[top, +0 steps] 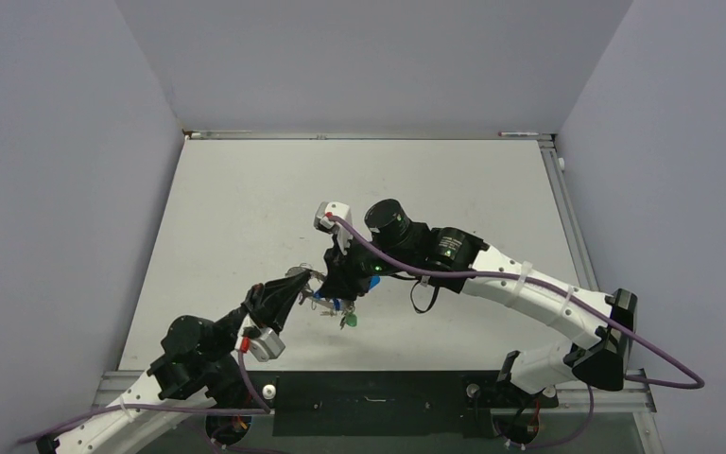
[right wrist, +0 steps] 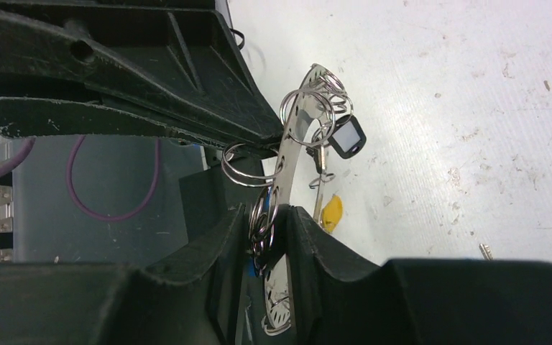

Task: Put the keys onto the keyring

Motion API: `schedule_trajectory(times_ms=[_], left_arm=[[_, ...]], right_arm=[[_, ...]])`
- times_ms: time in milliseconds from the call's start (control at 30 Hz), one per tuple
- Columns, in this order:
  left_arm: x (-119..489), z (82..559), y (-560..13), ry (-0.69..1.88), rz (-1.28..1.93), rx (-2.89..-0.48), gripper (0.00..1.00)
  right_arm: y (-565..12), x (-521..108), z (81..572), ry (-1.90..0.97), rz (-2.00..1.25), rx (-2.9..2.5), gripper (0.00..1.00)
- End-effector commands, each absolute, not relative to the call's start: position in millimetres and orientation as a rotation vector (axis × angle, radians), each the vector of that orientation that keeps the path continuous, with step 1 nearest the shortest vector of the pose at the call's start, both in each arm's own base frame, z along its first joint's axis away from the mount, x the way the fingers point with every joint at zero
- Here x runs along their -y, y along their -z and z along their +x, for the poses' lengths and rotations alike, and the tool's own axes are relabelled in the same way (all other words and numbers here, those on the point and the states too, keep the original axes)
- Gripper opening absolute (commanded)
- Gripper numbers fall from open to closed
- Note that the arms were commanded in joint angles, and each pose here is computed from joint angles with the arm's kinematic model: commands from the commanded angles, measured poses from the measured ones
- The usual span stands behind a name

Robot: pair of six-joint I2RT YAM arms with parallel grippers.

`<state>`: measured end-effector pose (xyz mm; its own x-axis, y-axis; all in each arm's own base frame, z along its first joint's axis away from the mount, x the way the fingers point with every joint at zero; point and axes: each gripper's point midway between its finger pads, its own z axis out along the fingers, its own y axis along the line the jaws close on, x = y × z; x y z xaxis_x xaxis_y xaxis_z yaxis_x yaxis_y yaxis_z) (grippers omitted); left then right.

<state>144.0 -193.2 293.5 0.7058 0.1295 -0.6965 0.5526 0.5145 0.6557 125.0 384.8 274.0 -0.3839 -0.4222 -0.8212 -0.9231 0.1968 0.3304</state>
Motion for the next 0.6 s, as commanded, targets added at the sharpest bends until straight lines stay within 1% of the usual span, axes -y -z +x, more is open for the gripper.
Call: schedule_trajectory(times_ms=[0, 167, 233, 400, 567], left_arm=[[186, 139, -320, 0.409, 0.864, -0.793, 0.00], [182, 138, -329, 0.474, 0.781, -0.797, 0.00], [181, 137, -333, 0.502, 0.752, -0.798, 0.00], [182, 138, -331, 0.528, 0.731, -0.811, 0.00], [181, 141, -331, 0.540, 0.709, -0.827, 0.00]], right_arm=[[-336, -385, 120, -1.187, -1.233, -1.651, 0.27], [-340, -384, 116, -1.198, -1.252, -1.597, 0.45], [-339, -383, 114, -1.192, -1.272, -1.578, 0.49], [-328, -379, 121, -1.134, -1.272, -1.569, 0.53], [-320, -372, 120, -1.100, -1.294, -1.479, 0.52]])
